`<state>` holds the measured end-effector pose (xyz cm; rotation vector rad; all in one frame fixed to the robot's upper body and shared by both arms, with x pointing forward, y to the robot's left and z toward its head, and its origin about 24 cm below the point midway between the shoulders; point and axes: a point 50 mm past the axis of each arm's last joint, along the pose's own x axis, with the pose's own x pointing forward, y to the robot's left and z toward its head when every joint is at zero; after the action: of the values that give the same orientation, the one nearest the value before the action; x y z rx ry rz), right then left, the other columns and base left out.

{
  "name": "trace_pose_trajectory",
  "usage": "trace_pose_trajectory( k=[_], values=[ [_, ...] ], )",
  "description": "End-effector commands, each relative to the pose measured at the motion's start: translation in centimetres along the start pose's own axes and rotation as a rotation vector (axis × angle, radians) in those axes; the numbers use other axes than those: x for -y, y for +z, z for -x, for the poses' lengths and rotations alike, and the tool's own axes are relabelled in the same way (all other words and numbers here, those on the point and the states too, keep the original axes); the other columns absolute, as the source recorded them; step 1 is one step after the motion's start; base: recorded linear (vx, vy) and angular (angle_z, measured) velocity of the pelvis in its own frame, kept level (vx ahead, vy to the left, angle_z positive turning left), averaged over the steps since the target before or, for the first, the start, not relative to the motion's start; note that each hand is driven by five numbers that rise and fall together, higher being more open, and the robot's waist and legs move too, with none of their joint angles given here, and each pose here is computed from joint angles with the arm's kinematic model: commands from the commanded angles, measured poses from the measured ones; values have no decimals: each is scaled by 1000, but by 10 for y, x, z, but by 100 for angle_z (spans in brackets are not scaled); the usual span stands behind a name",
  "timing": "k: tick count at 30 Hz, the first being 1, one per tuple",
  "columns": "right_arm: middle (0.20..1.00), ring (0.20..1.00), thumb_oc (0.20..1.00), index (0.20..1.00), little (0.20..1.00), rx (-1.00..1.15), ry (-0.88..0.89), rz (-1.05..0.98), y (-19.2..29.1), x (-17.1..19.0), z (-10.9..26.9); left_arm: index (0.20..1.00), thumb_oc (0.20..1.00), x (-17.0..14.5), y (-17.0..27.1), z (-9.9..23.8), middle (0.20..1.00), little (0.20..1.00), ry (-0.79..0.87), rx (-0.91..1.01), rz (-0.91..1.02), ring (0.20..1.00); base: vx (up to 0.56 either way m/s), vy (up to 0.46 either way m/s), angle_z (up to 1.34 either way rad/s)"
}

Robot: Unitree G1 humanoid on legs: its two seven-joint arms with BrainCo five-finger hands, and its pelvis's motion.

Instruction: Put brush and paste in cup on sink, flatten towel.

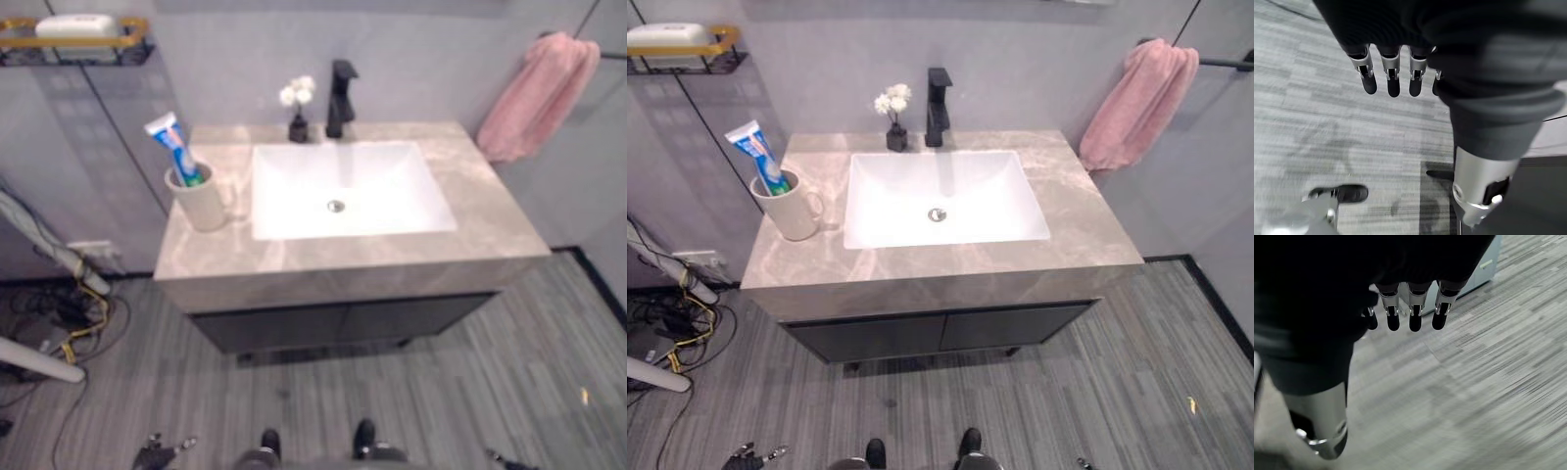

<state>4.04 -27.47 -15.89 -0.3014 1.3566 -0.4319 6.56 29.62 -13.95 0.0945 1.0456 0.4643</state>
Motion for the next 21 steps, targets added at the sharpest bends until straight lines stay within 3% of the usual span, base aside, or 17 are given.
trace_pose_trajectory(
  k=[1, 5, 11, 16, 21],
  values=[
    [1000, 1000, 1000, 1000, 1000, 142, 53, 120, 39, 11, -3, 1000, 1000, 6, 7, 1, 1000, 1000, -63, 45, 9, 1000, 99, -262, 38],
    [1000, 1000, 1000, 1000, 1000, 261, 133, 300, 59, 0, 1, 1000, 1000, 10, 21, 5, 1000, 1000, -130, 136, -10, 1000, 71, -234, 26],
    [1000, 1000, 1000, 1000, 1000, 291, 52, 319, 82, 27, -1, 1000, 1000, 8, 39, 15, 1000, 1000, -211, 251, -72, 1000, 21, -148, 7],
    [1000, 1000, 1000, 1000, 1000, 279, -36, 299, 87, 56, -3, 1000, 1000, 9, 52, 16, 1000, 1000, -212, 307, -88, 1000, -3, 59, 2],
    [1000, 1000, 1000, 1000, 1000, 250, -9, 301, 77, 55, -4, 1000, 1000, 1, 67, 28, 1000, 1000, -262, 399, -137, 1000, 113, 198, -3]
  ],
)
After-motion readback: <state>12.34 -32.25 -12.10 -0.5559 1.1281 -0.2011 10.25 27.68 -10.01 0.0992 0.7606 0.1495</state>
